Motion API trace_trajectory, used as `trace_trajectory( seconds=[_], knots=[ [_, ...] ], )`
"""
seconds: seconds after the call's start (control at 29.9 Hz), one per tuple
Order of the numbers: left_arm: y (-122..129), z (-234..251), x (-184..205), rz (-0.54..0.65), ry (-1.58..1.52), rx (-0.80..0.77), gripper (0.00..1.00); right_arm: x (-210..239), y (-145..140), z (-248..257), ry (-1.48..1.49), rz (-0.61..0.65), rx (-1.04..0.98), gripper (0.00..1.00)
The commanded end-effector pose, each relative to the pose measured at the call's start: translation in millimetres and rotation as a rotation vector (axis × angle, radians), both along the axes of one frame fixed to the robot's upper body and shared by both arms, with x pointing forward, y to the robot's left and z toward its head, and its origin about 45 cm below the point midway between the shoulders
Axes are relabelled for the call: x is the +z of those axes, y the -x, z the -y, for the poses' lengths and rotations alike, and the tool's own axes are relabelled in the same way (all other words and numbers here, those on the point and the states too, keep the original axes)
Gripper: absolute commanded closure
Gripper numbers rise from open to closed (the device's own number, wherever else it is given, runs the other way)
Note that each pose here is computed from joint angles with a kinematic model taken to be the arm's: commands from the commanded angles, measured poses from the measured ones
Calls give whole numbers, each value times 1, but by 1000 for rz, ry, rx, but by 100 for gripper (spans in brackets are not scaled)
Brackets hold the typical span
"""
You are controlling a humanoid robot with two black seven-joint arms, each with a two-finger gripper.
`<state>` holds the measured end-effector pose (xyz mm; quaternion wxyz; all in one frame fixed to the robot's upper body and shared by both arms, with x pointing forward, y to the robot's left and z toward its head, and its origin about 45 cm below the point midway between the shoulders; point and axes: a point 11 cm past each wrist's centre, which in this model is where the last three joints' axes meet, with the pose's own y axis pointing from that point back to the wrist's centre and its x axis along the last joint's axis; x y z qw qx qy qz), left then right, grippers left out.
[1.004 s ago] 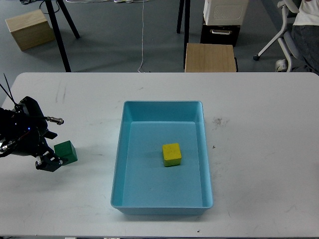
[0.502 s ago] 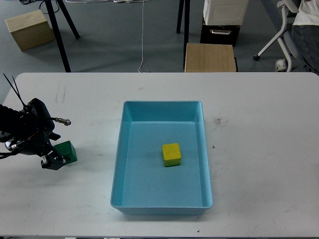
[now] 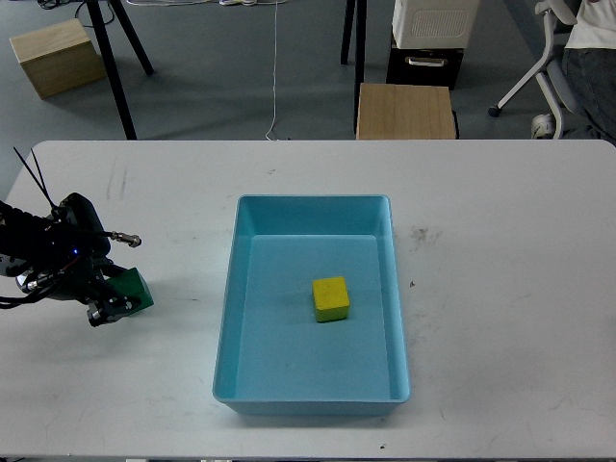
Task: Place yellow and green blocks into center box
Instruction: 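Lift the green cube and carry it over the yellow cube in the tray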
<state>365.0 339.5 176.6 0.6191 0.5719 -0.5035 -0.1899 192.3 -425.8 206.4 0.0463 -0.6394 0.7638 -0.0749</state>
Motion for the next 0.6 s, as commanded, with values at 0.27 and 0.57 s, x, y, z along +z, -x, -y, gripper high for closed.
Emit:
trace_trajectory(
  seconds=[0.27,0.57],
  knots=[
    [-63,43,143,347,52,-150,93,-1,0,-1,-2,-3,2,1],
    [-40,139,178,252,140,-263,93,-3,1,-2,-12,-3,-4,1]
  ],
)
